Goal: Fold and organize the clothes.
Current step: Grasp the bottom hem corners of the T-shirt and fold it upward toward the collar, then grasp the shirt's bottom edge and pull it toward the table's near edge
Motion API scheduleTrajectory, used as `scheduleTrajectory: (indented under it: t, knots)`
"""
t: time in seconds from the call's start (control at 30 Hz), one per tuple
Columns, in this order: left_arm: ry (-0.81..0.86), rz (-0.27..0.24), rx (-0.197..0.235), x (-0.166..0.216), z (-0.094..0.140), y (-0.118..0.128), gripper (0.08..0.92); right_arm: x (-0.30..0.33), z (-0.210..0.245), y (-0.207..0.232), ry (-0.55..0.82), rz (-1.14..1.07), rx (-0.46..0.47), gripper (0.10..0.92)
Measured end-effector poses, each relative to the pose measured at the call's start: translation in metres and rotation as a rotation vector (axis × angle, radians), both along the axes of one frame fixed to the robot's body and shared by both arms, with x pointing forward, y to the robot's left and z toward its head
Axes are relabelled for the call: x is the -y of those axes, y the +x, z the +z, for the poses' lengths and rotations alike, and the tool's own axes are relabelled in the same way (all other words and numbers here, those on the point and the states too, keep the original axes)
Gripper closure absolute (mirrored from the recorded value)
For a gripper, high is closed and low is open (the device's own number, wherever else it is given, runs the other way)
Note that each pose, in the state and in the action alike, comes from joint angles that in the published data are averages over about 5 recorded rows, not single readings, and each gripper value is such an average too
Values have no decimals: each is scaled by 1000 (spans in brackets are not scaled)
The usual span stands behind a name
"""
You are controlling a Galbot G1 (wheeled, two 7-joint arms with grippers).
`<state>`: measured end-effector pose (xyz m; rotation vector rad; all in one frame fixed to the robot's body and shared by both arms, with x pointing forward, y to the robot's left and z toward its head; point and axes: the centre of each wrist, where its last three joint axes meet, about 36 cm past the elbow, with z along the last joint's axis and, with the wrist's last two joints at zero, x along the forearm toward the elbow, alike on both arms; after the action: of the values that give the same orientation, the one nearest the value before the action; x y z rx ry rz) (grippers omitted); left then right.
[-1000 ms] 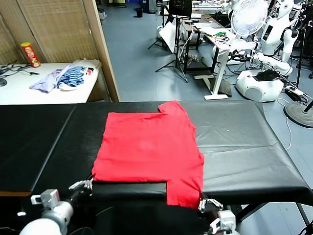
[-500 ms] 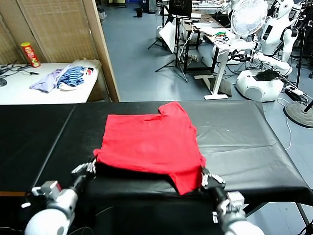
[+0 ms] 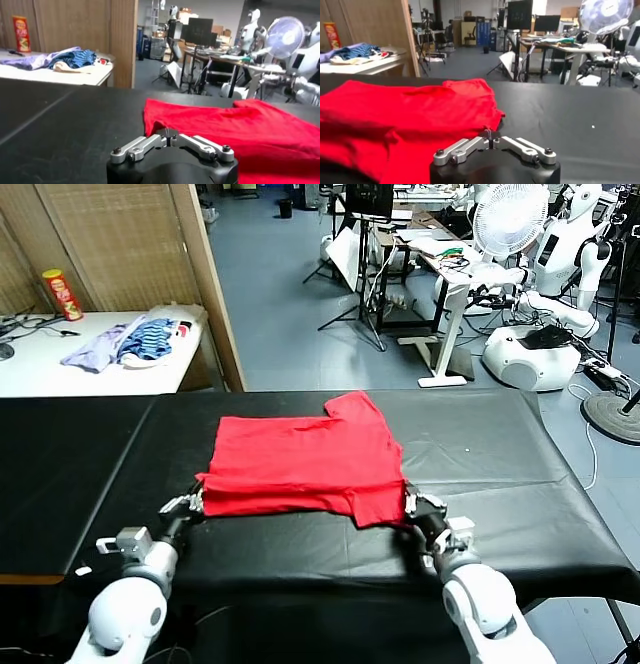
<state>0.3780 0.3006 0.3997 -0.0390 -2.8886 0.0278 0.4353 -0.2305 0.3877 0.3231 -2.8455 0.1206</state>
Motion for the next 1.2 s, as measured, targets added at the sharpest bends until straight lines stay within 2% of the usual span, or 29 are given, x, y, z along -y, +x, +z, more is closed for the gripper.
scheduleTrajectory:
  t: [0.2,0.27,0.37,0.47,0.57,0.67,0.73,0.87,0.97,1.07,1.2]
  knots:
    - [25,3,-16,-4,-9,7,874,5,-5,14,-16,15,34,899]
    - [28,5,-21,-4,-11,7,874,7,-6,15,-15,18,44,872]
    - [32,7,-29,-4,-13,5,874,12,-8,12,-13,20,40,750]
    - [38,8,-36,-4,-13,2,874,16,-5,3,-17,24,19,582]
    - [45,11,-40,-5,-11,-3,826,17,3,-14,-23,31,4,415]
    - [49,10,-47,-7,-7,-10,685,17,12,-36,-31,37,0,281]
    - [48,5,-53,-7,-6,-16,567,16,15,-50,-38,41,-2,239]
    - [32,-5,-73,-5,-5,-27,349,14,10,-73,-44,47,-25,225]
    - [0,-11,-99,-5,-6,-33,235,12,4,-85,-40,51,-42,237]
    - [-56,-19,-132,-6,-7,-36,206,9,0,-91,-38,52,-54,321]
    - [-121,-27,-158,-9,-9,-35,209,6,-3,-92,-34,53,-63,521]
